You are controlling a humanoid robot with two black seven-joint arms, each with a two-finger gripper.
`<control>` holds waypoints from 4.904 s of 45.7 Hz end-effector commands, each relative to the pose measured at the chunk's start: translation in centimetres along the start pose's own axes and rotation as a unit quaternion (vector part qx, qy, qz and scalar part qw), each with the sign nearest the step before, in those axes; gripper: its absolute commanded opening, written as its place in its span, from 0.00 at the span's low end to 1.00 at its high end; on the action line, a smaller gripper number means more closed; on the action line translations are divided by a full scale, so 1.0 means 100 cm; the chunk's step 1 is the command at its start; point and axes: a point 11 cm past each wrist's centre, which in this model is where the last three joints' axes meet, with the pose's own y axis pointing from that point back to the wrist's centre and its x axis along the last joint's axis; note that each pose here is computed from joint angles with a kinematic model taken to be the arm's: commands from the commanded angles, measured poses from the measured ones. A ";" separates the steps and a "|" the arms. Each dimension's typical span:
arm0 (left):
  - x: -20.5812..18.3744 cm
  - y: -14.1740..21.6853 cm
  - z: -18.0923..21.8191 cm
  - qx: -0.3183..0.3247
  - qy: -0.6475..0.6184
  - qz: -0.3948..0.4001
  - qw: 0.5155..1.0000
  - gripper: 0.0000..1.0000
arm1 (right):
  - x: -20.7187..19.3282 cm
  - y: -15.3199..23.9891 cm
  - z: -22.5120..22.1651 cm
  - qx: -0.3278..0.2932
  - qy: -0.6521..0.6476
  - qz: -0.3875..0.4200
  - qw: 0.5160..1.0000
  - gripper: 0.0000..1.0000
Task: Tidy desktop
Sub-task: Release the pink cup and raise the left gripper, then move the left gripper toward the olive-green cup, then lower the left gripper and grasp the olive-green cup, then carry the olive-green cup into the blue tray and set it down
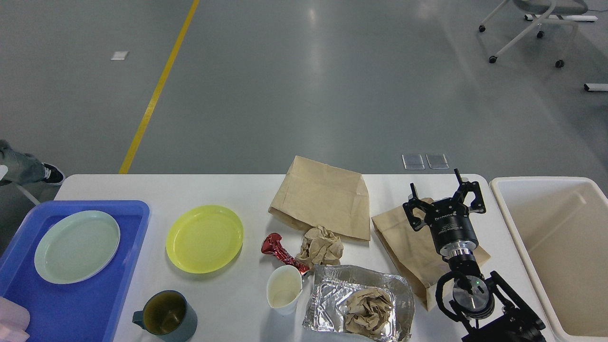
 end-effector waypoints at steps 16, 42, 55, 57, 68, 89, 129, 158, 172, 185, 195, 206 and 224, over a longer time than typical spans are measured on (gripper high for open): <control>-0.015 0.134 0.142 -0.014 -0.138 -0.075 0.987 0.95 | 0.000 0.000 0.000 0.000 -0.001 0.000 1.000 1.00; -0.192 0.318 0.318 -0.112 -0.343 -0.019 0.932 0.95 | 0.000 0.000 0.000 0.000 -0.001 0.001 1.000 1.00; -0.228 0.339 0.334 -0.148 -0.383 -0.017 0.912 0.95 | 0.001 0.000 0.000 0.000 0.001 0.001 1.000 1.00; -0.233 0.338 0.337 -0.148 -0.390 -0.020 0.909 0.95 | 0.001 0.000 0.000 0.000 0.000 0.001 1.000 1.00; -0.234 0.325 0.346 -0.155 -0.391 -0.045 0.906 0.96 | 0.001 0.000 0.000 0.000 0.000 0.001 1.000 1.00; -0.219 0.158 0.342 -0.088 -0.376 -0.099 0.917 0.95 | 0.001 0.000 0.000 0.000 0.000 0.000 1.000 1.00; -0.247 -0.005 0.287 -0.035 -0.321 -0.113 0.940 0.88 | 0.000 0.000 0.000 0.000 0.000 0.000 1.000 1.00; -0.254 -0.021 0.287 -0.029 -0.324 -0.137 0.936 0.09 | 0.000 0.000 0.000 0.000 0.001 0.000 1.000 1.00; -0.247 -0.020 0.285 -0.015 -0.325 -0.122 0.938 0.00 | 0.000 0.000 0.000 0.000 0.000 0.000 1.000 1.00; -0.240 -0.007 0.292 -0.012 -0.329 -0.111 0.938 0.00 | 0.001 0.000 0.000 0.000 0.000 0.001 1.000 1.00; -0.226 0.043 0.296 0.001 -0.328 -0.153 0.932 0.00 | 0.000 0.000 0.000 0.000 0.000 0.001 1.000 1.00; -0.206 0.129 0.308 -0.002 -0.335 -0.152 0.930 0.00 | 0.001 0.000 0.000 0.000 0.000 0.001 1.000 1.00; -0.206 0.241 0.309 -0.024 -0.360 -0.109 0.926 0.00 | 0.001 0.000 0.000 0.000 0.001 0.001 1.000 1.00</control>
